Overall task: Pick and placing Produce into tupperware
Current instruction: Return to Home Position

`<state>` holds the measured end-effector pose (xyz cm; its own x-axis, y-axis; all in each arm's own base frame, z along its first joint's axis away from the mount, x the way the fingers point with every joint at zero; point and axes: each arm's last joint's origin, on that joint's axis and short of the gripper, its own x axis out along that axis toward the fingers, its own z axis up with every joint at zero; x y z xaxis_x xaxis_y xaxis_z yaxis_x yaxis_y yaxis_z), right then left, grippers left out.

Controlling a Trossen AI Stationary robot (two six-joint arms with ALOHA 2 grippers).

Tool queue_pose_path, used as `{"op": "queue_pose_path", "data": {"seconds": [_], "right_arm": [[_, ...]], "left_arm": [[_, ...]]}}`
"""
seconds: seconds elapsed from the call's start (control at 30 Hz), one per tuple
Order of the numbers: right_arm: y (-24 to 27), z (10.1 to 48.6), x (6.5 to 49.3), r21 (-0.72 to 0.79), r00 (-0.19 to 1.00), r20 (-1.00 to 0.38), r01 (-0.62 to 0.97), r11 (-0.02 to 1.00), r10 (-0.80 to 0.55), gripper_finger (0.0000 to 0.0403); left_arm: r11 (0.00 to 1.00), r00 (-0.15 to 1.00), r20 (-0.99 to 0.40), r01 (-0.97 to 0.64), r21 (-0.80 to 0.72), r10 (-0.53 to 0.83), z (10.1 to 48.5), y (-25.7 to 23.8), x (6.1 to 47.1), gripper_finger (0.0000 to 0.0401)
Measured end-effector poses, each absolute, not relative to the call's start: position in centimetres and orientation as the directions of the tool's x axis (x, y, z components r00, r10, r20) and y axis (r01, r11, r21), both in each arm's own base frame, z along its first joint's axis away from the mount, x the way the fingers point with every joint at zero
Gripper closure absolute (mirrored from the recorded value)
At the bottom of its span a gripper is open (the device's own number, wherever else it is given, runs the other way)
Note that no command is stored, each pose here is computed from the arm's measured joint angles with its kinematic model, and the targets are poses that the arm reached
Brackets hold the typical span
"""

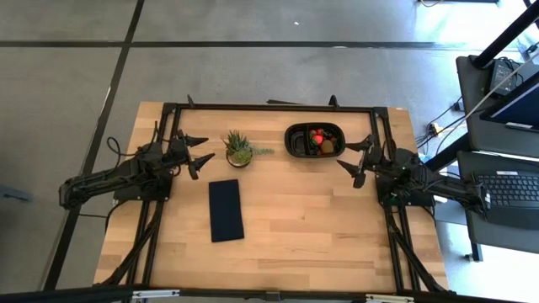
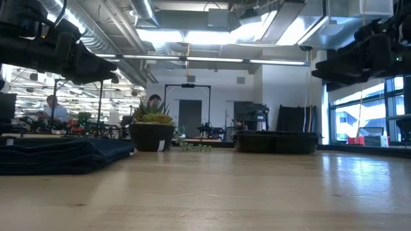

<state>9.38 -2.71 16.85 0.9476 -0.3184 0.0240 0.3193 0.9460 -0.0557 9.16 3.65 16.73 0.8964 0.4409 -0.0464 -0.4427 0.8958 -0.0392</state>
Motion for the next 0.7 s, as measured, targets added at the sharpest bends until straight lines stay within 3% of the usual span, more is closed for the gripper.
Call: {"op": "queue_pose_path", "data": {"seconds": [0.7], "right_arm": [[-2.74,16.84,9.38,0.023,0.945,0.022,0.325,0.946,-0.325,0.0097]], "left_arm": [[0.896,0.896,-0.047,-0.443,-0.039,0.441,16.72,3.65,9.16,0.0099]]}}
